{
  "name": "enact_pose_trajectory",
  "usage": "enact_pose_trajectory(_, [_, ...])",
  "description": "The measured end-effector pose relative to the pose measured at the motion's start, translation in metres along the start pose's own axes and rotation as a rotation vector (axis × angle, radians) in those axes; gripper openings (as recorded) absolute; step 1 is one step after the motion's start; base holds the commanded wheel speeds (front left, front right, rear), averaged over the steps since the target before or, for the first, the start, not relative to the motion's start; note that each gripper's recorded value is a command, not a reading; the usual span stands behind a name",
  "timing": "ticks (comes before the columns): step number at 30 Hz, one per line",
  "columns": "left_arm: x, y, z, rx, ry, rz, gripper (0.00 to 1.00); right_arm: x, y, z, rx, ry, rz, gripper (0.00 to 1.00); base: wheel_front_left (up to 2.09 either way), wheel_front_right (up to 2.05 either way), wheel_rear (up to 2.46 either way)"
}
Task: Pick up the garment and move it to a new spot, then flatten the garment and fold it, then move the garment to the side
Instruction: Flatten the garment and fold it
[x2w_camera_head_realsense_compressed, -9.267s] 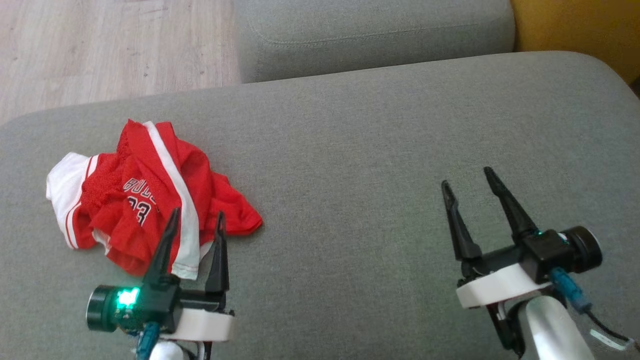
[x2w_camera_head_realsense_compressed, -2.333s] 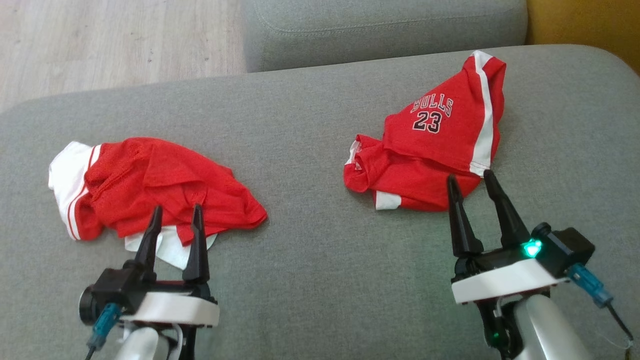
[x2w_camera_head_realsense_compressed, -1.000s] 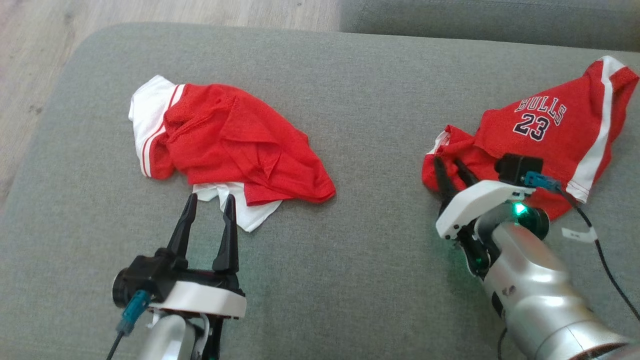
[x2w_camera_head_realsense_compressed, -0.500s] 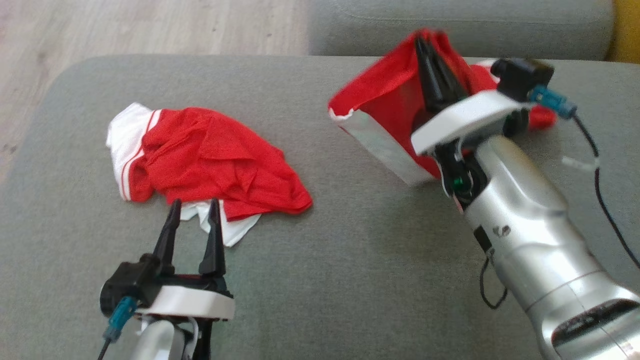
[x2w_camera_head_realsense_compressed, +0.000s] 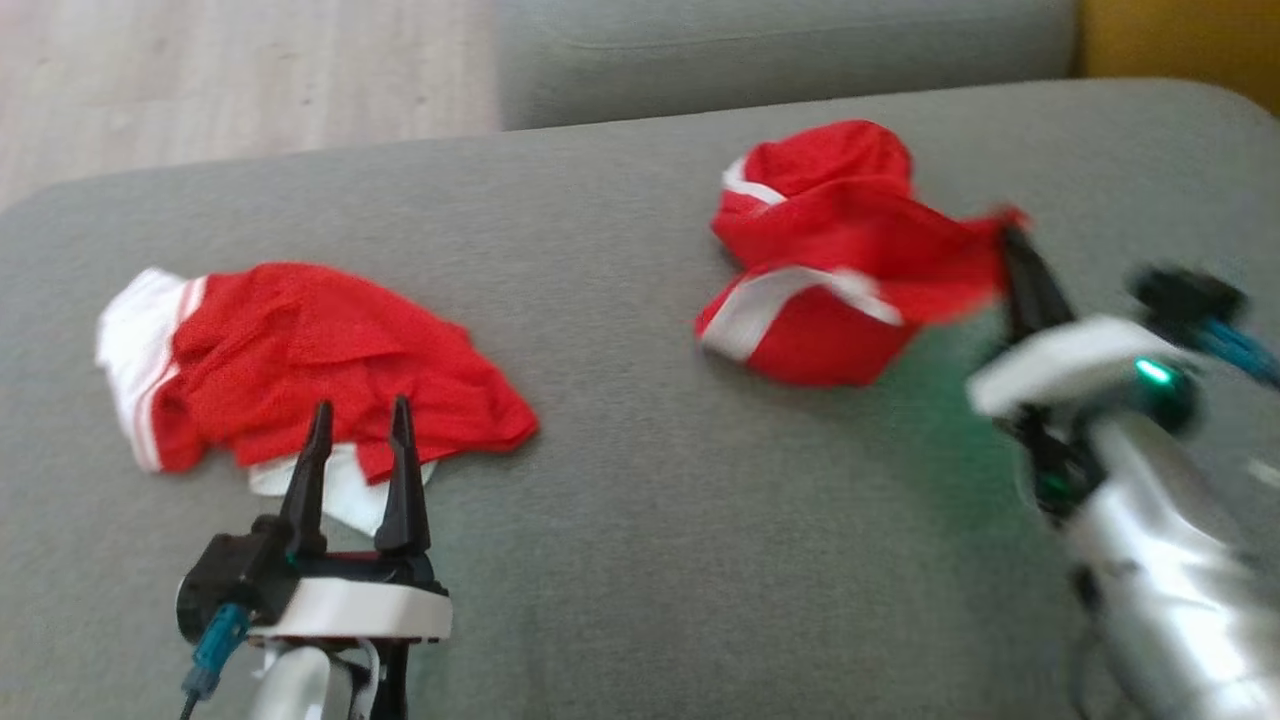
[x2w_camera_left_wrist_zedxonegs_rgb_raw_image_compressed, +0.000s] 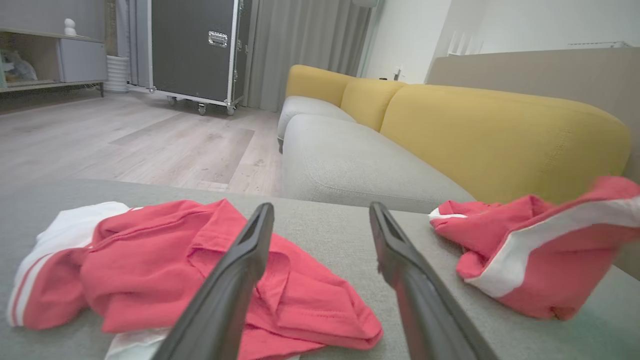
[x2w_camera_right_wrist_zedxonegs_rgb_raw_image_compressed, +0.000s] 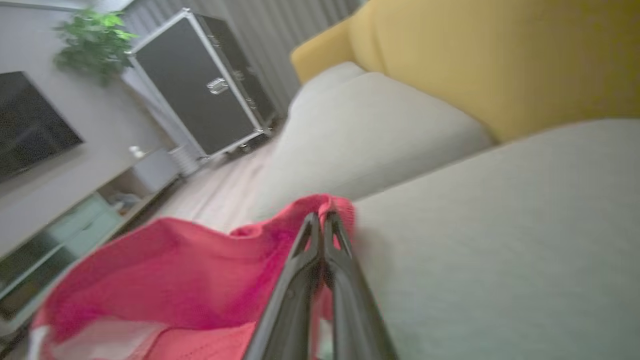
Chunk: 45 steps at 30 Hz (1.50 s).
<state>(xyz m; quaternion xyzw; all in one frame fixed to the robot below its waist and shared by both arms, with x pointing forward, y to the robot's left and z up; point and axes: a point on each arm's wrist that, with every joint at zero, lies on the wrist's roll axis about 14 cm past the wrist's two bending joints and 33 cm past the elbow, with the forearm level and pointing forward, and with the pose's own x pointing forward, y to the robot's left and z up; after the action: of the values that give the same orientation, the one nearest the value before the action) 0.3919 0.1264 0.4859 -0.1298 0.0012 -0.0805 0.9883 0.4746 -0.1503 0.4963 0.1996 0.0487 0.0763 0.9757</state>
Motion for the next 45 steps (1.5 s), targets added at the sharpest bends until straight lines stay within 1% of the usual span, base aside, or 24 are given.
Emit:
enact_pose_trajectory(3, [0.007, -0.008, -0.005, -0.005, 0.011, -0.025, 1.00, -0.028, -0.066, -0.005, -0.005, 0.019, -0.172, 0.00, 0.00, 0.00, 0.00])
enact_pose_trajectory(5, [0.011, -0.014, -0.009, -0.010, 0.023, -0.048, 1.00, -0.043, -0.099, -0.005, -0.026, 0.035, -0.261, 0.00, 0.00, 0.00, 0.00])
enact_pose_trajectory(6, [0.013, -0.018, -0.011, -0.013, 0.028, -0.061, 1.00, -0.049, -0.113, -0.005, -0.018, 0.037, -0.306, 0.82, 0.00, 0.00, 0.00])
enact_pose_trajectory(7, [0.016, -0.021, -0.013, -0.014, 0.034, -0.071, 1.00, -0.056, -0.125, -0.009, -0.021, 0.057, -0.345, 1.00, 0.00, 0.00, 0.00])
enact_pose_trajectory(9, [0.019, -0.025, -0.016, -0.017, 0.041, -0.086, 1.00, -0.066, -0.140, -0.015, -0.038, 0.083, -0.398, 1.00, 0.00, 0.00, 0.00])
enact_pose_trajectory(11, [0.023, -0.029, -0.017, -0.018, 0.043, -0.097, 1.00, -0.072, -0.148, -0.016, -0.068, 0.096, -0.424, 1.00, 0.00, 0.00, 0.00])
enact_pose_trajectory(14, [0.025, -0.032, -0.016, -0.018, 0.038, -0.107, 1.00, -0.066, -0.142, -0.006, -0.104, 0.061, -0.414, 1.00, 0.00, 0.00, 0.00])
enact_pose_trajectory(17, [0.025, -0.032, -0.014, -0.017, 0.034, -0.106, 1.00, -0.052, -0.123, 0.014, -0.184, -0.003, -0.358, 1.00, 0.00, 0.00, 0.00])
enact_pose_trajectory(20, [0.024, -0.031, -0.012, -0.016, 0.028, -0.103, 1.00, -0.038, -0.089, 0.049, -0.263, -0.137, -0.274, 1.00, 0.00, 0.00, 0.00])
enact_pose_trajectory(22, [0.023, -0.030, -0.010, -0.014, 0.022, -0.099, 1.00, -0.037, -0.063, 0.057, -0.304, -0.190, -0.210, 1.00, 0.00, 0.00, 0.00])
enact_pose_trajectory(25, [0.021, -0.029, -0.007, -0.012, 0.014, -0.094, 1.00, -0.047, -0.034, 0.036, -0.335, -0.171, -0.124, 1.00, 0.00, 0.00, 0.00])
enact_pose_trajectory(29, [0.018, -0.029, -0.004, -0.011, 0.009, -0.096, 1.00, -0.067, -0.009, -0.008, -0.284, -0.088, -0.044, 1.00, 0.00, 0.00, 0.00])
enact_pose_trajectory(32, [0.016, -0.028, -0.004, -0.011, 0.009, -0.097, 1.00, -0.070, 0.004, -0.020, -0.267, -0.066, -0.008, 1.00, 0.00, 0.00, 0.00])
enact_pose_trajectory(37, [0.013, -0.021, -0.006, -0.010, 0.014, -0.075, 1.00, -0.060, 0.025, -0.035, -0.305, -0.026, 0.070, 1.00, 0.00, 0.00, 0.00])
enact_pose_trajectory(41, [0.009, -0.014, -0.010, -0.009, 0.027, -0.056, 1.00, -0.041, 0.042, -0.056, -0.371, 0.080, 0.137, 1.00, 0.00, 0.00, 0.00])
enact_pose_trajectory(45, [0.003, -0.007, -0.015, -0.008, 0.044, -0.034, 1.00, -0.016, 0.043, -0.074, -0.423, 0.205, 0.151, 1.00, 0.00, 0.00, 0.00])
